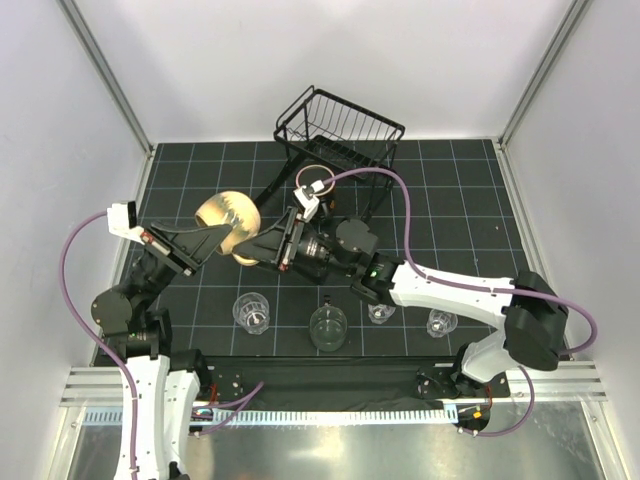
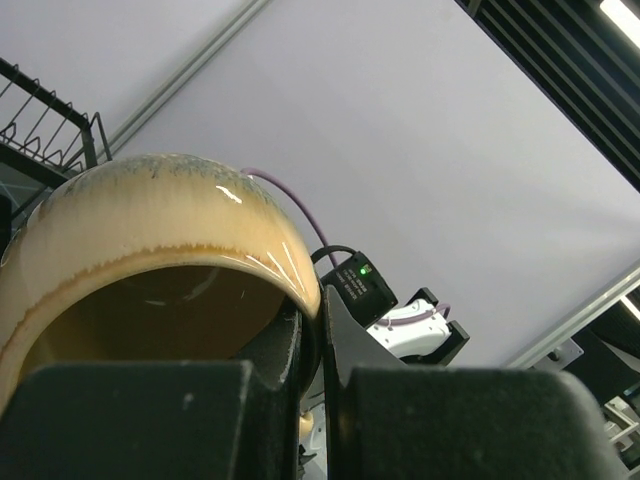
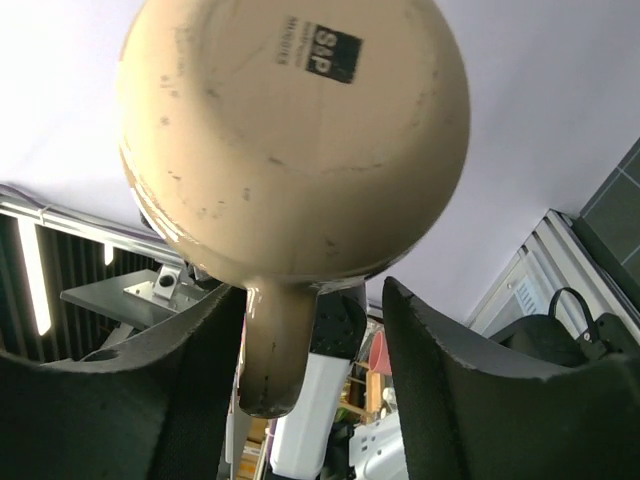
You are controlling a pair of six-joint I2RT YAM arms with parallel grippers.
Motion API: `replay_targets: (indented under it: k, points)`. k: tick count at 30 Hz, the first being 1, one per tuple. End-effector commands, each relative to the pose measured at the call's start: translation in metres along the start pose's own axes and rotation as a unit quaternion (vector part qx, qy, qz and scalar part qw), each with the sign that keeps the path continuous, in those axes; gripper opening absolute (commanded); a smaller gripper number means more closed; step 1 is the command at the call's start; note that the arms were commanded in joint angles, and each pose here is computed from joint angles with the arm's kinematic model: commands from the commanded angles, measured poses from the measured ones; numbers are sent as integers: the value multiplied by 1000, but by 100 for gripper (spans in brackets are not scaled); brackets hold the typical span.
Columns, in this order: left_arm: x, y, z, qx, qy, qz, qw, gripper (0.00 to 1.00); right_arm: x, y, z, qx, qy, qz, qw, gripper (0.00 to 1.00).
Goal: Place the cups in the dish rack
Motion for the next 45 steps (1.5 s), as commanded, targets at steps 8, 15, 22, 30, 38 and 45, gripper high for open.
replay_targets:
  k: [8, 15, 22, 30, 38, 45]
  points:
    - [4, -6, -24, -49, -67, 3, 997, 0, -13, 9, 28, 18, 70, -23, 997, 27]
    - [6, -10, -24, -57, -73, 19, 996, 0, -23, 9, 20, 28, 67, -16, 997, 4]
    - [7, -10, 9, -55, 32, 9, 998, 82, -15, 15, 11, 82, 14, -38, 996, 4]
    - [23, -12, 42, -84, 224, 9, 971, 100, 3, 34, -17, 198, -117, -63, 971, 4]
    - [60, -4, 78, -91, 494, -43, 864, 98, 12, 53, -62, 338, -304, -64, 888, 4]
    - [55, -5, 89, -61, 495, -31, 866, 95, 1, 70, -106, 446, -416, -34, 792, 4]
Point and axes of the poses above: each gripper's point midway between its finger pads, its own x axis back along the fingers, its own z axis along the line the jaws close on, y = z × x, the point moved 9 cm from there along x, back along the fingers, and after that the axes turned 3 degrees about x, right-handed, at the moved point
